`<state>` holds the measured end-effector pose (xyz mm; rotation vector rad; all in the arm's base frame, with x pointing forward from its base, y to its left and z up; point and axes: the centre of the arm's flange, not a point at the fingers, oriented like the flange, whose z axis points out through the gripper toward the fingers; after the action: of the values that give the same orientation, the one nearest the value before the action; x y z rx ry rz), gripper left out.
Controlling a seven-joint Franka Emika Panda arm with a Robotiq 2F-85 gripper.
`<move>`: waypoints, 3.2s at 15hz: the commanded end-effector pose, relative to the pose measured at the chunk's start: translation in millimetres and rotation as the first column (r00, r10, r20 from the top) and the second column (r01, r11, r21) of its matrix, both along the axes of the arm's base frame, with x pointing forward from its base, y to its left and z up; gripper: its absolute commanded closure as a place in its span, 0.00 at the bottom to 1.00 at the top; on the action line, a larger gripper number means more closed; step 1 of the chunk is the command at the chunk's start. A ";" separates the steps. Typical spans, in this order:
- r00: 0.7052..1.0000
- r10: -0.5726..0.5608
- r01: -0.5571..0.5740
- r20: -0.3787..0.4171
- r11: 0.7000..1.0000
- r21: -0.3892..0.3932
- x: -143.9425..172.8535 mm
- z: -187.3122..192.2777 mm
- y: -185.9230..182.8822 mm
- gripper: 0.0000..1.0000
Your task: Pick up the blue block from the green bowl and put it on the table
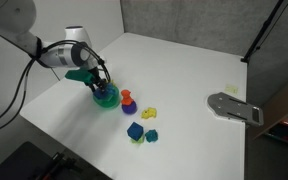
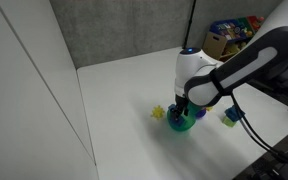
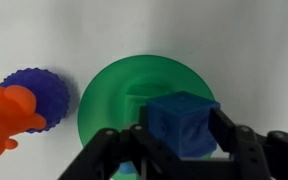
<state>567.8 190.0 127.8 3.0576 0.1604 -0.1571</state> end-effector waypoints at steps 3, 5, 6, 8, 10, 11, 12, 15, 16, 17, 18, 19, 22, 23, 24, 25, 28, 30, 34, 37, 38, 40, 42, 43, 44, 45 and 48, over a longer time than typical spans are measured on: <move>1.000 -0.014 0.013 -0.013 1.000 -0.020 14.1 0.0 -0.6 0.80; 1.000 -0.017 0.017 -0.006 1.000 -0.014 14.8 8.5 -4.1 0.93; 1.000 -0.019 0.019 -0.001 1.000 -0.011 15.4 13.9 -5.0 0.96; 1.000 -0.024 0.024 0.010 1.000 -0.002 16.7 22.7 -6.9 0.97; 0.999 -0.027 0.027 0.022 1.000 0.008 17.2 33.9 -8.7 0.98; 0.999 -0.028 0.028 0.029 1.000 0.015 18.1 41.7 -9.5 0.97; 0.999 -0.029 0.029 0.039 0.999 0.021 19.5 49.4 -10.6 0.96; 0.996 -0.039 0.037 0.075 0.999 0.032 25.4 75.2 -16.5 0.96; 0.995 -0.045 0.042 0.088 0.998 0.036 27.9 84.4 -19.4 0.96; 0.993 -0.055 0.051 0.101 0.998 0.037 31.5 95.2 -24.7 0.96; 0.991 -0.067 0.064 0.116 0.997 0.036 35.1 105.9 -31.4 0.96; 0.989 -0.078 0.074 0.127 0.997 0.038 38.1 115.8 -37.8 0.96; 0.979 -0.123 0.119 0.160 0.992 0.036 47.1 145.5 -66.4 0.96; 0.975 -0.143 0.139 0.172 0.990 0.035 49.7 154.7 -78.4 0.96; 0.971 -0.159 0.155 0.180 0.987 0.034 51.8 161.8 -89.1 0.97; 0.966 -0.178 0.174 0.189 0.984 0.034 53.6 169.3 -101.0 0.97; 0.950 -0.235 0.236 0.204 0.972 0.023 55.5 185.5 -142.3 0.97; 0.940 -0.271 0.274 0.206 0.962 0.017 53.6 188.9 -169.4 0.97; 0.919 -0.345 0.354 0.193 0.935 -0.012 44.8 181.9 -224.3 0.97; 0.903 -0.394 0.405 0.170 0.914 -0.036 32.5 167.5 -262.5 0.97; 0.898 -0.409 0.421 0.162 0.906 -0.047 27.7 161.0 -273.7 0.97; 0.891 -0.431 0.443 0.142 0.893 -0.071 18.9 147.5 -293.7 0.97; 0.885 -0.451 0.462 0.117 0.882 -0.094 10.4 131.5 -310.7 0.97; 0.881 -0.462 0.472 0.105 0.875 -0.105 6.2 123.4 -319.4 0.97; 0.877 -0.472 0.480 0.093 0.870 -0.113 1.8 116.7 -326.8 0.97; 0.872 -0.483 0.490 0.084 0.863 -0.125 -2.4 109.4 -334.4 0.97; 0.859 -0.510 0.510 0.049 0.846 -0.156 -16.0 87.0 -354.5 0.97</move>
<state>561.5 -148.7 229.2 2.8891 -0.6267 -0.1377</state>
